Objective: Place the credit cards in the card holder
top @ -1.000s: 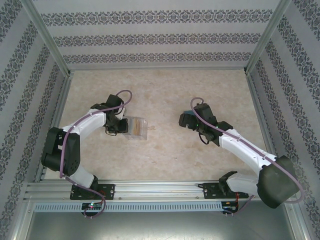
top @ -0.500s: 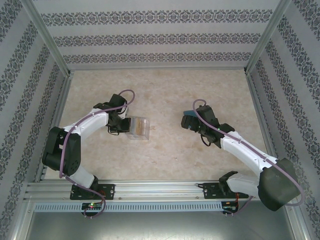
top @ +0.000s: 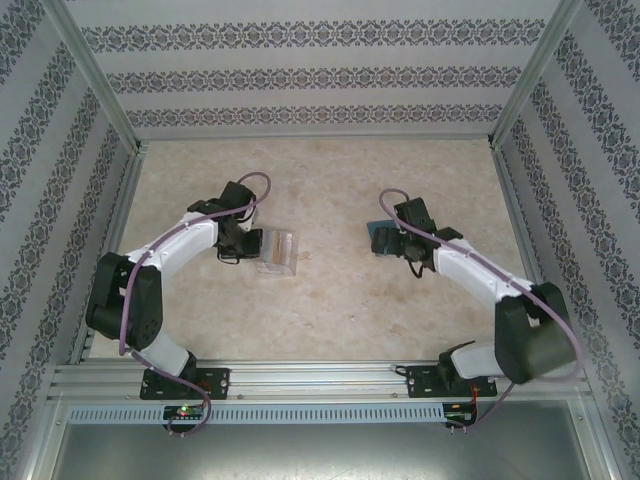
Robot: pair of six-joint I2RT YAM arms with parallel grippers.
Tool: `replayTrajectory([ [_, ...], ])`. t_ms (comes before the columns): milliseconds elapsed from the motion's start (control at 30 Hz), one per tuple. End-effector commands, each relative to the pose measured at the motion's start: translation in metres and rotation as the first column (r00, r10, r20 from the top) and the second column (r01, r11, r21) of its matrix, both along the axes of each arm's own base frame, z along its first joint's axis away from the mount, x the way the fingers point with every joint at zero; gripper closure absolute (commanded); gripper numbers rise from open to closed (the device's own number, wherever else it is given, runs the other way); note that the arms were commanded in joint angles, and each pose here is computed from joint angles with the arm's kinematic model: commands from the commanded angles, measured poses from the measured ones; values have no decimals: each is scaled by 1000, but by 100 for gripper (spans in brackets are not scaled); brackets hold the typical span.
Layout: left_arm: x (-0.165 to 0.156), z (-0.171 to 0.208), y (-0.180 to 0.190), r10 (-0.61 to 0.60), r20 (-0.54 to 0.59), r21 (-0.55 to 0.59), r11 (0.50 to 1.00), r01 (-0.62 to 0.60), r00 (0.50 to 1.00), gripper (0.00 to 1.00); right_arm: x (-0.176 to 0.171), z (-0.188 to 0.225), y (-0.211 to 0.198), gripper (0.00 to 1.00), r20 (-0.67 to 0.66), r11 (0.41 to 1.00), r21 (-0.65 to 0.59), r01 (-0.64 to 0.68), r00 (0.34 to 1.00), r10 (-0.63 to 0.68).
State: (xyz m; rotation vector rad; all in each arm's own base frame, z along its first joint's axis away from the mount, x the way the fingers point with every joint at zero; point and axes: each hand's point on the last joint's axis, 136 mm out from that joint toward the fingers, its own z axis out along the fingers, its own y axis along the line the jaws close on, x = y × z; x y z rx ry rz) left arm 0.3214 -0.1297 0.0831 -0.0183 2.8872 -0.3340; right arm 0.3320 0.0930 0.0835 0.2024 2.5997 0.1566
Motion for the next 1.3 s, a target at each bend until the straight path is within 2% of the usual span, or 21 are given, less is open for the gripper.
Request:
replayTrajectory([
  [0, 14, 12, -5, 8, 33, 0, 1000, -8, 999, 100, 10, -5, -9, 2, -70, 997, -48, -60, 996, 57],
  [267, 43, 24, -20, 14, 79, -56, 998, -10, 997, 100, 37, -35, 4, 2, -180, 987, -84, -138, 976, 121],
  [400, 59, 18, -24, -4, 59, -55, 998, 7, 998, 100, 44, -48, 6, 2, -211, 981, -119, -152, 969, 125],
  [567, 77, 6, -31, -14, 36, -75, 997, 16, 999, 98, 40, -59, 21, 2, -252, 979, -43, -200, 950, 183],
  [667, 83, 3, -36, -8, 30, -99, 995, 11, 1000, 80, 35, -61, 32, 2, -271, 974, 3, -226, 938, 218],
  [767, 85, 9, -40, -11, 43, -122, 992, 16, 999, 77, 31, -65, 33, 2, -284, 972, -14, -233, 934, 219],
  [967, 77, 31, -31, -7, 85, -116, 993, 17, 996, 60, 23, -70, 36, 6, -318, 967, -27, -252, 919, 231],
  [1267, 27, 68, -13, -19, 143, -116, 993, 36, 990, 45, 17, -73, 45, 17, -339, 942, -116, -315, 904, 260],
])
